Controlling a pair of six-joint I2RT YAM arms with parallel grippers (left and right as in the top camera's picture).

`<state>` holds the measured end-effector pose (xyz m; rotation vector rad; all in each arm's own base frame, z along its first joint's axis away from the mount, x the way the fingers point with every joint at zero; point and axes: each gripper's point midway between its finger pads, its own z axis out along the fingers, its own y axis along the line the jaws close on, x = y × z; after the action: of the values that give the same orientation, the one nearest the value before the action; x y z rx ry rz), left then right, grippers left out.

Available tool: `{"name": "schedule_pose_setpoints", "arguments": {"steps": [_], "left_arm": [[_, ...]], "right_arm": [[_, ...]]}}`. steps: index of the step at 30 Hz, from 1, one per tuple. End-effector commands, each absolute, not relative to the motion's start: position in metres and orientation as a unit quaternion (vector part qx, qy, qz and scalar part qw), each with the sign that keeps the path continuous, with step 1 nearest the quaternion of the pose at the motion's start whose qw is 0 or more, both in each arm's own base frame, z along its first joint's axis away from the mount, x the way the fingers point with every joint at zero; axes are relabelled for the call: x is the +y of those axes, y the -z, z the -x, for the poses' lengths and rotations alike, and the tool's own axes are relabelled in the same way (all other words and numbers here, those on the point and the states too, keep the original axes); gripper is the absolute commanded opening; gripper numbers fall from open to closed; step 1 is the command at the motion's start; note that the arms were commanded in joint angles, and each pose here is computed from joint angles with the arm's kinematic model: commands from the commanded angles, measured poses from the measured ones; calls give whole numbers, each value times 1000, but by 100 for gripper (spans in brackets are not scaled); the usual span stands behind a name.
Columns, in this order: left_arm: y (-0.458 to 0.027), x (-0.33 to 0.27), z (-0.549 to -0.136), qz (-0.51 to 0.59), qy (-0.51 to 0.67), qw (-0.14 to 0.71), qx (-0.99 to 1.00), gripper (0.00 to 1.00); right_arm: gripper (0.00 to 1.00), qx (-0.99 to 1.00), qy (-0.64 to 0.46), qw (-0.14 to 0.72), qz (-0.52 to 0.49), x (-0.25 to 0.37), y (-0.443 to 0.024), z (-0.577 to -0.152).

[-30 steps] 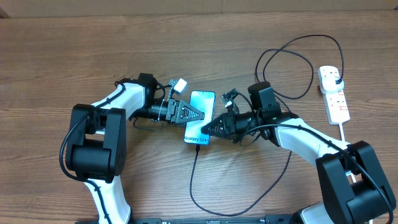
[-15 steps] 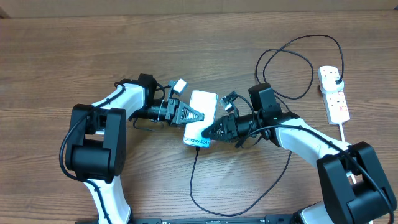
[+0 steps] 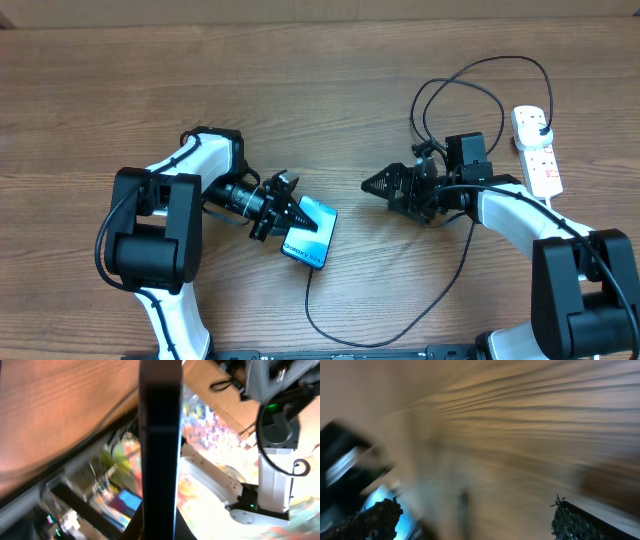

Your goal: Plug charger to phone and switch on socket

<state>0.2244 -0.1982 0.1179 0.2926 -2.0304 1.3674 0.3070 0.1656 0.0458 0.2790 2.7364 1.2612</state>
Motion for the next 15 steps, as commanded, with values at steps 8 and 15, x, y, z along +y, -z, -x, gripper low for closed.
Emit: {"name": "schedule_pose_setpoints", "arguments": {"steps": [8, 15], "left_arm": [[-128, -195, -218, -133, -508, 361, -771, 4], [-131, -198, -221, -140, -519, 358, -764, 4]], "right_arm": [[100, 948, -272, 97, -135, 122, -12, -316], [100, 948, -272, 96, -135, 122, -12, -316]]}}
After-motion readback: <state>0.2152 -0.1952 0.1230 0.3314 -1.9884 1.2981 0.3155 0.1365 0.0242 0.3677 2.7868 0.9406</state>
